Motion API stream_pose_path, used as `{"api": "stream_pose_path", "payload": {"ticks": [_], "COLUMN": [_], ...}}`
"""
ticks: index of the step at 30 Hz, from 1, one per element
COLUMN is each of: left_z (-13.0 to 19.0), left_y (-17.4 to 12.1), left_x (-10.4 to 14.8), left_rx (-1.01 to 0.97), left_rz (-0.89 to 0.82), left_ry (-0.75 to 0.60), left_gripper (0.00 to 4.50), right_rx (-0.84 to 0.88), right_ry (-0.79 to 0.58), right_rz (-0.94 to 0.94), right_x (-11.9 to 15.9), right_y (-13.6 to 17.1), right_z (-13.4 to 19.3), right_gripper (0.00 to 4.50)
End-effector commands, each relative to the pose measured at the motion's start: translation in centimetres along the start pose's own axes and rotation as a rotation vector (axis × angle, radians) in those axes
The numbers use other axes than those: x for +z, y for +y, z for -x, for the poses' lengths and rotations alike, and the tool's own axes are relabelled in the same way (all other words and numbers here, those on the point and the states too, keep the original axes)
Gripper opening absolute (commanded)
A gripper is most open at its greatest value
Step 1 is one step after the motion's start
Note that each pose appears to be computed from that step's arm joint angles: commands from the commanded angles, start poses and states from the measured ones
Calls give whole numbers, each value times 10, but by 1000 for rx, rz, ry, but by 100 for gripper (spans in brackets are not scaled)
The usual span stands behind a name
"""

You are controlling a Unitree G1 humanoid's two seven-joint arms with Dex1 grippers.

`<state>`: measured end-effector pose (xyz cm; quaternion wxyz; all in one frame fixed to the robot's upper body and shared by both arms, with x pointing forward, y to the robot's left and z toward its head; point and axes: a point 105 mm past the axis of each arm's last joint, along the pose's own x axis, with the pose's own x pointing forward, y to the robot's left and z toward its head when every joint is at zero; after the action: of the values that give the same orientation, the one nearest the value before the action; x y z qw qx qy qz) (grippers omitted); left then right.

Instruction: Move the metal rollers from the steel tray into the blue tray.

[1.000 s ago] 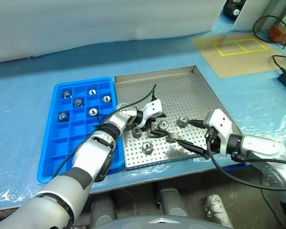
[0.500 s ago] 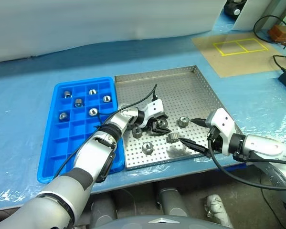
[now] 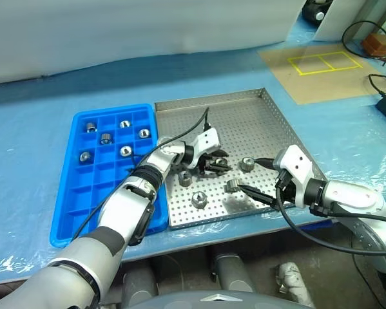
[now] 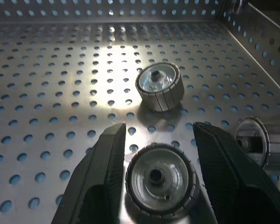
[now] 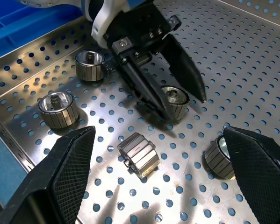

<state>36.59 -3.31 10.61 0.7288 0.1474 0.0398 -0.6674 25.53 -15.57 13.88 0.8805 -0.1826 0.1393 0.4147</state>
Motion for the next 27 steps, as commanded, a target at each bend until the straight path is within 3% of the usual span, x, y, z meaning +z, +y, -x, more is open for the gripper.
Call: {"api": "stream_pose_path", "payload": {"ticks": [1, 8, 13, 19, 22, 26, 27], "left_z": [9, 23, 18, 8, 4, -2, -4], "left_y": [8, 4, -6, -4, -4, -5, -5], "left_x": [30, 12, 19, 10, 3, -11, -12], "left_rx": [3, -5, -58, -19, -9, 16, 23], "left_rz": [-49, -52, -42, -15, -7, -28, -22], "left_ry": [-97, -36, -73, -42, -18, 44, 47], "left_gripper": [240, 240, 240, 240, 301, 431, 431], "right_rx": [9, 34, 44, 25, 16, 5, 1], "right_ry": [-33, -48, -50, -45, -42, -42, -41], "right_rz": [39, 52, 52, 51, 49, 47, 46], "right_x": [9, 12, 11, 9, 7, 7, 6], "right_y": [-3, -7, -4, -4, -4, -3, -3], "right_z": [-3, -14, -18, -16, -15, -14, -13], "right_gripper": [450, 450, 450, 450, 450, 450, 450]}}
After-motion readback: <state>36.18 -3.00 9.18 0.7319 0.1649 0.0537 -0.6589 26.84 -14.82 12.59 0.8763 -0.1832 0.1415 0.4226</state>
